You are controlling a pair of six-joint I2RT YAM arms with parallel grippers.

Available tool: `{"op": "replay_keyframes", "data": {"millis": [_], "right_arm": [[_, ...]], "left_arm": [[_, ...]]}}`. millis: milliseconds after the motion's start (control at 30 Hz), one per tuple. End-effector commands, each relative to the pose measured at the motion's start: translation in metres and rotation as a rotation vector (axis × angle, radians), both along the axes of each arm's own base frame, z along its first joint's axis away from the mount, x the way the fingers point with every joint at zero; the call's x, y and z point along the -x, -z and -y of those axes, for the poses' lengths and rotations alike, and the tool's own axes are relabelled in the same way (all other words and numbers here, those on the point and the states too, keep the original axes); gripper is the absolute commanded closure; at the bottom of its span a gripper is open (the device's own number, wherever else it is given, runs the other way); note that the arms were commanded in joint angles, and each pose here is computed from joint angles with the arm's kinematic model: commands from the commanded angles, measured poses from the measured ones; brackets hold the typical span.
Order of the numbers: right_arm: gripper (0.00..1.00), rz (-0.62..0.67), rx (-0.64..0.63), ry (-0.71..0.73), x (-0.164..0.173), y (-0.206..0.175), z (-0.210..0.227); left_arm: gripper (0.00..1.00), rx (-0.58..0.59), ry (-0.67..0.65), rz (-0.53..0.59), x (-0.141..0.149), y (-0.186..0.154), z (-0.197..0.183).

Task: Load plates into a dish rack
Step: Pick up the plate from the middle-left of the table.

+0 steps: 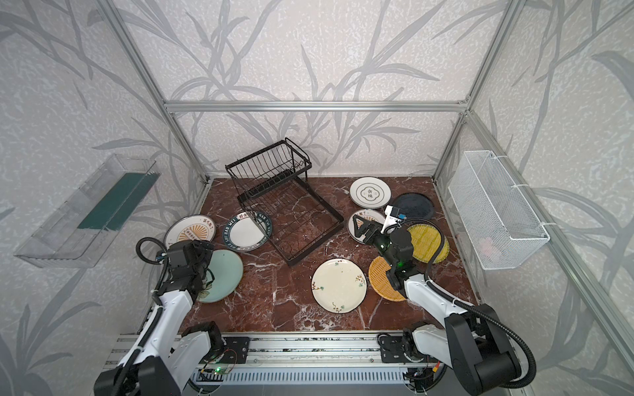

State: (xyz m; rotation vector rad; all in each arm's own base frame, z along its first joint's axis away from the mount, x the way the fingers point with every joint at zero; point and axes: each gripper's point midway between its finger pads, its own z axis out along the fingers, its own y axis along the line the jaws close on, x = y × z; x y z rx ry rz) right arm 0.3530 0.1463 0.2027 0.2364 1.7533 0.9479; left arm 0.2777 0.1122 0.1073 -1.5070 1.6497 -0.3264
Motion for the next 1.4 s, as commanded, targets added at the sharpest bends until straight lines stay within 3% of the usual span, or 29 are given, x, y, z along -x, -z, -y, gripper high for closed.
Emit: {"op": "replay_keyframes", "data": {"millis": [0, 467, 733, 1067, 1367], "right_arm": [[0.01, 0.061, -0.011, -0.092, 0.008, -0.012, -0.021], [0.01, 0.085, -0.035, -0.285, 0.035, -0.011, -0.067], [0.01, 0.095, -0.037, -0.351, 0.043, -0.016, -0.083], [0.01, 0.091, -0.036, -0.361, 0.045, -0.016, -0.086], [0.01, 0.111, -0.01, -0.332, 0.047, -0.019, -0.08]], "left_arm": [[0.19, 0.113, -0.07, 0.182, -0.014, -0.014, -0.021], [0.28, 0.119, -0.19, 0.158, -0.002, 0.013, -0.089], [0.34, 0.148, -0.177, 0.175, -0.017, 0.032, -0.113], [0.4, 0.211, -0.13, 0.192, -0.039, 0.062, -0.126], [0.56, 0.274, -0.124, 0.184, -0.045, 0.084, -0.125]]}}
